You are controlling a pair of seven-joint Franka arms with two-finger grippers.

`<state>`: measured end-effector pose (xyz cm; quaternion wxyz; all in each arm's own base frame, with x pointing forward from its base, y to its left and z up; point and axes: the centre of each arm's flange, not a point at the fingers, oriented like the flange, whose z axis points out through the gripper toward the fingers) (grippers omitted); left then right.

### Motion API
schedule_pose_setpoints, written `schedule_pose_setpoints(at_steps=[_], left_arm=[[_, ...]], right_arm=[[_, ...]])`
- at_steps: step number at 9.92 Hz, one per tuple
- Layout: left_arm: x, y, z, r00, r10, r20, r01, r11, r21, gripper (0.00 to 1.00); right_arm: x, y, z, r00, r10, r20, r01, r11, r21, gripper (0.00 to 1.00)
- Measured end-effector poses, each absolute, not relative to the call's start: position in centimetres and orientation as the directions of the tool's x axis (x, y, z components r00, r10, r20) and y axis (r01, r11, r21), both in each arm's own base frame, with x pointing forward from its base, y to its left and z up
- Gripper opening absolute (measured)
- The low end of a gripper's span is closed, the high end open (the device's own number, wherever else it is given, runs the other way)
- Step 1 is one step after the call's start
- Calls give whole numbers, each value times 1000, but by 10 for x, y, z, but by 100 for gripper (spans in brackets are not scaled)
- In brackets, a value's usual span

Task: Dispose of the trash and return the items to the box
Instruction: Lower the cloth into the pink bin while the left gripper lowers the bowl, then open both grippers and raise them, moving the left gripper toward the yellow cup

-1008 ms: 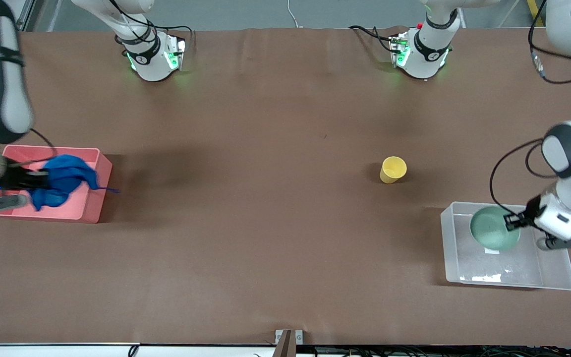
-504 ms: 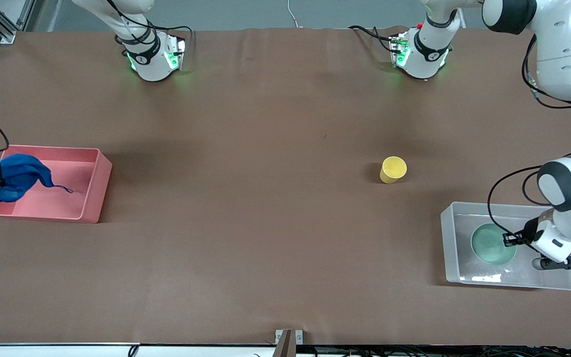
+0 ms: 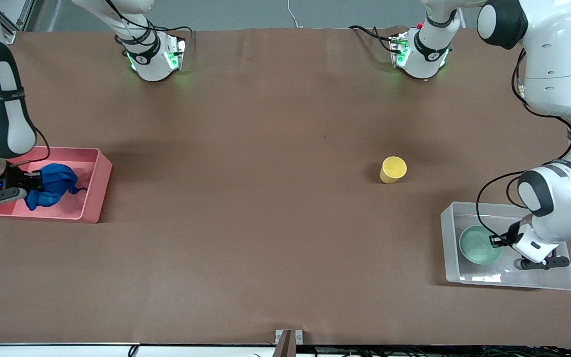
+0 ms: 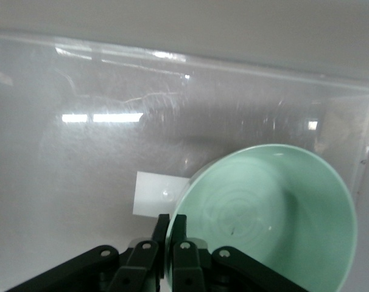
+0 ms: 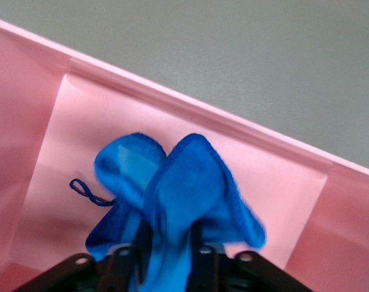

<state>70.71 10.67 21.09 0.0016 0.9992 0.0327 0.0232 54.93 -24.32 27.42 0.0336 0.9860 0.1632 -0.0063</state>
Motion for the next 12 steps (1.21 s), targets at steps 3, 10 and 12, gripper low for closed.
schedule_pose_setpoints(at_steps=[3,10,12], left_arm=[[706,108,253,997,69,46,68,-997,20,30],[642,11,485,999,-41,5,-41,-997,60,100],[603,-31,487,999,-44,-21,-43,-998,54,100]], right_arm=[[558,-235,286,958,286,-6,286,-956,67,81],[589,-73,481,994,-106,3,-106,-993,-53,100],[568,-57,557,994,-103,24,-102,-994,-35,100]])
